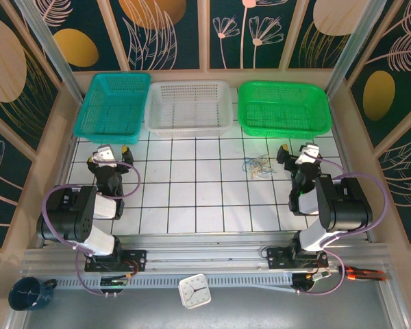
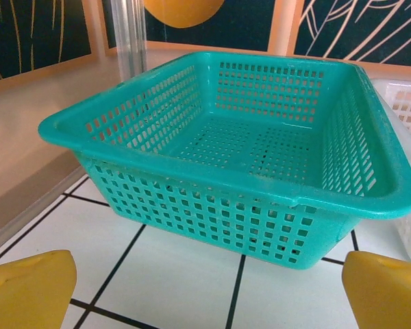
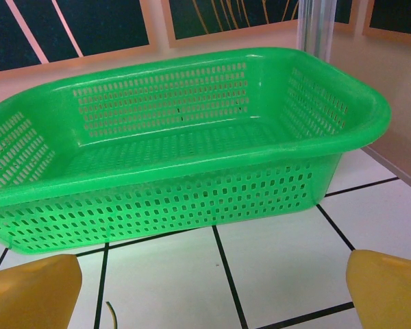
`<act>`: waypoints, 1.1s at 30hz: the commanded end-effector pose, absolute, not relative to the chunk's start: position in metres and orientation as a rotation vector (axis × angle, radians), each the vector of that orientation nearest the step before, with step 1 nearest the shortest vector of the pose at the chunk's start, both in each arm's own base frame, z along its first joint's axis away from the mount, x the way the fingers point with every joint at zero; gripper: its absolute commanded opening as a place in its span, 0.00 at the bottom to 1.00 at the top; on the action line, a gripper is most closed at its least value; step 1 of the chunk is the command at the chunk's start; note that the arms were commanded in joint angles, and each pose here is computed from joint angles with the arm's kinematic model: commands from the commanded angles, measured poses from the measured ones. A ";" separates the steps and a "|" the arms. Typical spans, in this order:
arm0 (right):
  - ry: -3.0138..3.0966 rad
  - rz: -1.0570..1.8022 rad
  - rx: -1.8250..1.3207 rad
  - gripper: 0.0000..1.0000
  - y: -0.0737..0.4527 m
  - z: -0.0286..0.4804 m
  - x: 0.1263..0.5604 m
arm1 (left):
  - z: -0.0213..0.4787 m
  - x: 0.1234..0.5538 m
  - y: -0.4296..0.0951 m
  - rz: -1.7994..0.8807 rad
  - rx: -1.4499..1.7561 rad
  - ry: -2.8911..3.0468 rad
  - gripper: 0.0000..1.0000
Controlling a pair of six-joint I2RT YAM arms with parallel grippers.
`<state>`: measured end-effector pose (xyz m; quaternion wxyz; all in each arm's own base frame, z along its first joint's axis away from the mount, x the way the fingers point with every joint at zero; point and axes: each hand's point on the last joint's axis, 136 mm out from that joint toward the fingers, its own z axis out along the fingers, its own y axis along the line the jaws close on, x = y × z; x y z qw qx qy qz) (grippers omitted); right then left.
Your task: Untangle the cables
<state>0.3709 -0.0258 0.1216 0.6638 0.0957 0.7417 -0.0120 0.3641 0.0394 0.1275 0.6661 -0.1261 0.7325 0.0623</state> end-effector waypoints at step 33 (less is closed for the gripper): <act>2.158 0.581 0.591 0.78 0.041 0.183 0.354 | 0.229 0.367 -0.054 -0.512 -0.367 1.754 0.99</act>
